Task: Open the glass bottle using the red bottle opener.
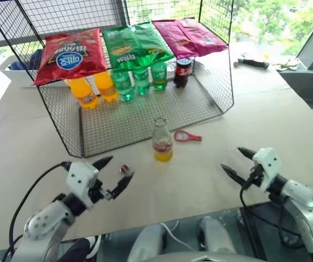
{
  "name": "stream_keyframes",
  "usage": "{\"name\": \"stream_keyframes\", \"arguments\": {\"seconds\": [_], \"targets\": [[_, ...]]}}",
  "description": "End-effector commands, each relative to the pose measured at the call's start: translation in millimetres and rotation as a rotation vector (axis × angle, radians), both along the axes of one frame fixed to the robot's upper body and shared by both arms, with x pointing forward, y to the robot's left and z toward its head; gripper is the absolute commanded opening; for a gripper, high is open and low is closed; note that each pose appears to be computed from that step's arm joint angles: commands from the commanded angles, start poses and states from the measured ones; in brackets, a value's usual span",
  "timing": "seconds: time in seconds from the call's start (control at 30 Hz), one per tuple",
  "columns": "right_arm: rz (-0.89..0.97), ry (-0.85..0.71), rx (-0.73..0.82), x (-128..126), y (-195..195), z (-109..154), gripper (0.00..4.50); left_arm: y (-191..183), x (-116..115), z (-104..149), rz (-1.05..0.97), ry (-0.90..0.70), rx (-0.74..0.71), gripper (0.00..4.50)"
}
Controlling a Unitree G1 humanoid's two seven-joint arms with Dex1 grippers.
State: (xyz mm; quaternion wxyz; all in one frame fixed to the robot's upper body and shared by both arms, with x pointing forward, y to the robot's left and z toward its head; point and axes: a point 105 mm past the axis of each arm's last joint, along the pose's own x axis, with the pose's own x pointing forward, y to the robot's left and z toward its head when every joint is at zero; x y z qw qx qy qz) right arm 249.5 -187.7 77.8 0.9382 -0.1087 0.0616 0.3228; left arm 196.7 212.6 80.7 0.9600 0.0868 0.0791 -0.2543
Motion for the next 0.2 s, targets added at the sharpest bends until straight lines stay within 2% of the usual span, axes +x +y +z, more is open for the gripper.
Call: {"name": "stream_keyframes", "arguments": {"seconds": [0.03,0.2], "targets": [[0.009,-0.068,0.001,-5,-11,9,4.40,8,-8,1,0.057,-0.036,0.045,4.50],[0.026,-0.048,0.000,-15,-20,-1,4.40,16,-14,-7,0.093,-0.034,0.057,4.50]]}}
